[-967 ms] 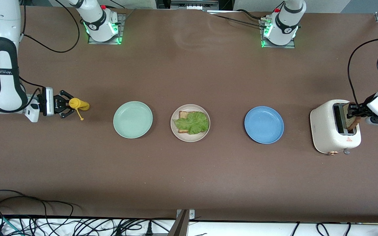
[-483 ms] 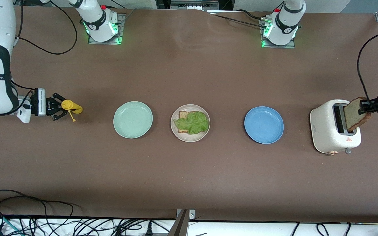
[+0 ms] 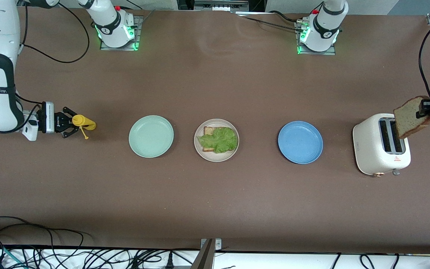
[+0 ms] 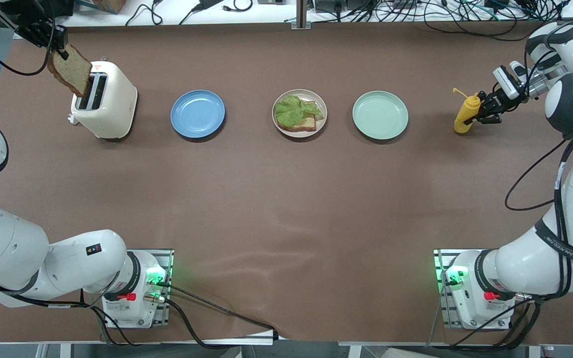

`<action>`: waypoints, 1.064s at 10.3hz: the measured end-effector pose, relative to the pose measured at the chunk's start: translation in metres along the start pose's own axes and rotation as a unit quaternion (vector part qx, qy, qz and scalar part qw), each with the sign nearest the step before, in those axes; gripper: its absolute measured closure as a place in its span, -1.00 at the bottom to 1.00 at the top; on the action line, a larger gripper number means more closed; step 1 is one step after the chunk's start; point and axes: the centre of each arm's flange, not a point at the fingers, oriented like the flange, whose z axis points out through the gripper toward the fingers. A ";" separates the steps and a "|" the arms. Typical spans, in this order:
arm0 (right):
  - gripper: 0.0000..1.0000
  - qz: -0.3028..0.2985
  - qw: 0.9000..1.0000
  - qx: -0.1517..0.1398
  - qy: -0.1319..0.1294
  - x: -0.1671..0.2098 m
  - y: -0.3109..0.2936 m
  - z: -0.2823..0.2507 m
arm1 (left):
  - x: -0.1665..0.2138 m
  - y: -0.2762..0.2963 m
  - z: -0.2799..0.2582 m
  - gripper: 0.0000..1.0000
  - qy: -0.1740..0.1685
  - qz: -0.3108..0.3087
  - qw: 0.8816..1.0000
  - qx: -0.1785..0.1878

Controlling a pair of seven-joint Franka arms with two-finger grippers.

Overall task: Make sandwich on beige plate with both arms
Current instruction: 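Grasp the bread slice and lift it from the toaster with the left gripper, then carry the bread slice over the lettuce on the beige plate with the left gripper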

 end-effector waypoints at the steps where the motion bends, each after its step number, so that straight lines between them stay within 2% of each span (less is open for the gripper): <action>1: 0.22 0.001 1.000 0.000 0.002 0.000 0.000 0.000 | 0.003 0.022 -0.008 0.81 -0.006 -0.003 1.000 -0.017; 5: -0.90 0.016 1.000 -0.004 0.008 -0.004 0.000 0.001 | 0.013 0.101 -0.005 0.81 -0.029 -0.017 0.991 -0.133; 6: -0.99 0.030 0.999 -0.006 0.007 -0.003 0.001 -0.002 | 0.019 0.121 0.002 0.81 -0.037 -0.018 0.985 -0.166; 7: -0.99 0.043 0.999 -0.008 0.007 0.000 0.005 -0.006 | 0.025 0.140 0.011 0.81 -0.048 -0.013 0.980 -0.193; 10: -0.99 0.086 0.996 -0.003 0.004 0.015 0.016 -0.028 | 0.049 0.200 0.055 0.81 -0.090 0.022 0.965 -0.247; 11: -0.99 0.102 0.995 0.003 -0.004 0.021 0.019 -0.037 | 0.060 0.222 0.073 0.81 -0.091 0.031 0.961 -0.260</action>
